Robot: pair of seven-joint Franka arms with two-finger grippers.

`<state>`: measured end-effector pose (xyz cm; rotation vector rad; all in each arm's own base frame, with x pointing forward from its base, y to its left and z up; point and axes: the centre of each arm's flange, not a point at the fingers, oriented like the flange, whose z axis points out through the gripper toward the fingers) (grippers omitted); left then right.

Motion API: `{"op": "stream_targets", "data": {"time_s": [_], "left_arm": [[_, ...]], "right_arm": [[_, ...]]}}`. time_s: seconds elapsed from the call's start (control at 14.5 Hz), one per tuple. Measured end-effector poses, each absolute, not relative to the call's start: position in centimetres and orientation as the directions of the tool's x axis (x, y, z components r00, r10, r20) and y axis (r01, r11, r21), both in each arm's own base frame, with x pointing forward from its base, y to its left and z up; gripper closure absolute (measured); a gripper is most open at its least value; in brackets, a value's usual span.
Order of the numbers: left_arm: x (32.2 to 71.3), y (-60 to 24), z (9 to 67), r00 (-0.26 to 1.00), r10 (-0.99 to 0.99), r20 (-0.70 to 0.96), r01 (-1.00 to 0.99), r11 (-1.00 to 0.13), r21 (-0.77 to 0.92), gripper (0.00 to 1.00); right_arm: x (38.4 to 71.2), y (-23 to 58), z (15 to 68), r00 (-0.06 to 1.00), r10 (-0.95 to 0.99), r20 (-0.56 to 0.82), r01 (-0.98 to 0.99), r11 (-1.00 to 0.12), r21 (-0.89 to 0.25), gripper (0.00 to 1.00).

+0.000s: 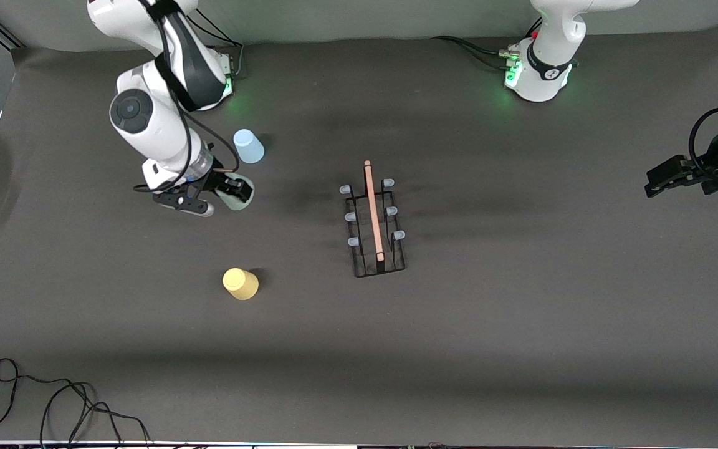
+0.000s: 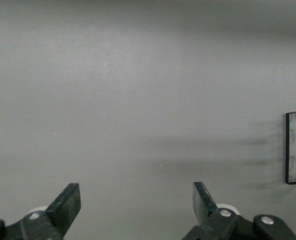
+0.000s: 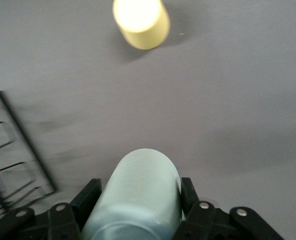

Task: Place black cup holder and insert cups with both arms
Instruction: 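Carry the green cup onto a holder peg and release it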

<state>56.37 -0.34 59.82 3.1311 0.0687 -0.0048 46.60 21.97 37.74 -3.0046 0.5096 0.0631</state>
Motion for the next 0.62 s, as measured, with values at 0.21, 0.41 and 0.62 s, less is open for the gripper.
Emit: {"op": "stream_targets", "data": {"time_s": [0.21, 0.41, 0.62], "left_arm": [[56.3, -0.2, 59.6, 0.999, 0.043, -0.016, 0.043, -0.999, -0.002, 0.00], [56.2, 0.1, 60.1, 0.999, 0.046, -0.004, 0.046, -0.999, -0.007, 0.00], [56.2, 0.3, 60.3, 0.999, 0.041, 0.000, 0.041, -0.999, -0.007, 0.00]], "right_arm": [[45.8, 28.7, 39.9, 0.919, -0.390, -0.050, -0.393, -0.913, -0.112, 0.30], [45.3, 35.3, 40.0, 0.895, -0.442, -0.058, -0.446, -0.887, -0.123, 0.30], [45.0, 39.9, 38.7, 0.883, -0.465, -0.070, -0.470, -0.875, -0.115, 0.30]]}}
